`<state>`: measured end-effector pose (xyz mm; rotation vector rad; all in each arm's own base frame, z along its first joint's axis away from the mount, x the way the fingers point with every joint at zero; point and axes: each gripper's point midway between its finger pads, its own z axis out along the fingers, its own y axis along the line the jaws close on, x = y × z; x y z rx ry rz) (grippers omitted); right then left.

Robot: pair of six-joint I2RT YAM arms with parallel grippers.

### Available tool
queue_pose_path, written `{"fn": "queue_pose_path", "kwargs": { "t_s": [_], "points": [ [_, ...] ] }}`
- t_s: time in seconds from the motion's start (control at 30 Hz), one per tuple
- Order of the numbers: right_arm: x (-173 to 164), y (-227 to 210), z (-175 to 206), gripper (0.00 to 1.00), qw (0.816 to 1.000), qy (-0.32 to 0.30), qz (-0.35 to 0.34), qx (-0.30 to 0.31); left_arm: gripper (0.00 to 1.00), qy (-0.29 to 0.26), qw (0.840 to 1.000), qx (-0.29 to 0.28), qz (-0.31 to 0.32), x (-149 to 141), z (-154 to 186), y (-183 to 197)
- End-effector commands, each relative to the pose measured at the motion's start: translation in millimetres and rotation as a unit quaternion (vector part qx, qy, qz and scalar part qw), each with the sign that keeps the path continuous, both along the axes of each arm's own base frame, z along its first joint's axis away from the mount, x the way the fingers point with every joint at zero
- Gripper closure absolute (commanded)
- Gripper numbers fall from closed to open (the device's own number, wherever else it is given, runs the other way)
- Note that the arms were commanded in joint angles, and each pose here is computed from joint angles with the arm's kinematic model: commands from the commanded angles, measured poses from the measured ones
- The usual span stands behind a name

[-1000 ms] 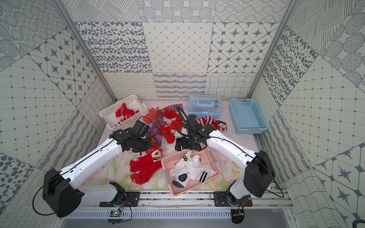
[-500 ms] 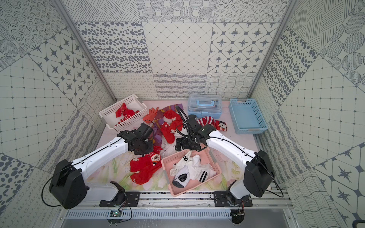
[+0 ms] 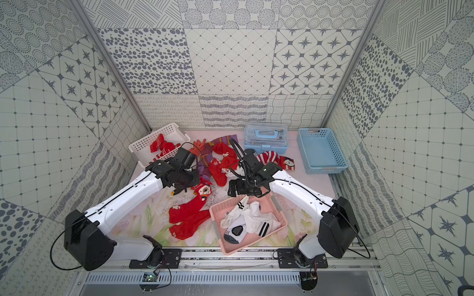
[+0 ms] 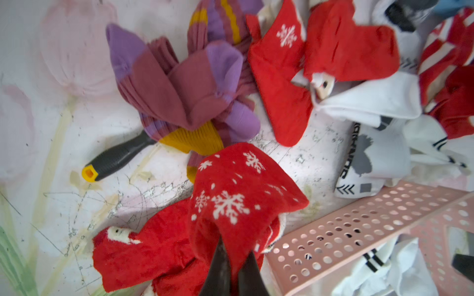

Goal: Sort the socks into the basket by color
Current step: Pick up the sock from the center of the board, then place the sock in the bin.

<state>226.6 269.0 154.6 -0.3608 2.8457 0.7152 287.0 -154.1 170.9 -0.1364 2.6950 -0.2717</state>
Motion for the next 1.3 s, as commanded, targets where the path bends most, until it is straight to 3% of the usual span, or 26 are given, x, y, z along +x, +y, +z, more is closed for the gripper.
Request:
{"fn": "queue_pose_path", "kwargs": {
  "t_s": [0.0, 0.4, 0.7, 1.07, 1.27],
  "points": [
    [7, 5, 11, 0.02, 1.000, -0.019, 0.002, 0.013, 1.00, -0.024, 0.999, 0.021, -0.013, 15, 27, 14],
    [17, 9, 19, 0.02, 0.999, -0.036, 0.021, 0.003, 1.00, -0.100, 0.993, 0.013, 0.056, 105, 76, 81],
    [29, 13, 25, 0.02, 0.999, -0.041, 0.027, 0.012, 1.00, -0.130, 0.985, 0.037, 0.110, 181, 84, 144],
    [53, 11, 28, 0.02, 0.999, -0.042, 0.020, 0.022, 1.00, -0.143, 0.975, 0.062, 0.160, 266, 62, 206],
    [65, 13, 26, 0.02, 0.999, -0.037, 0.018, 0.023, 1.00, -0.135, 0.974, 0.063, 0.171, 301, 31, 224]
  ]
}}
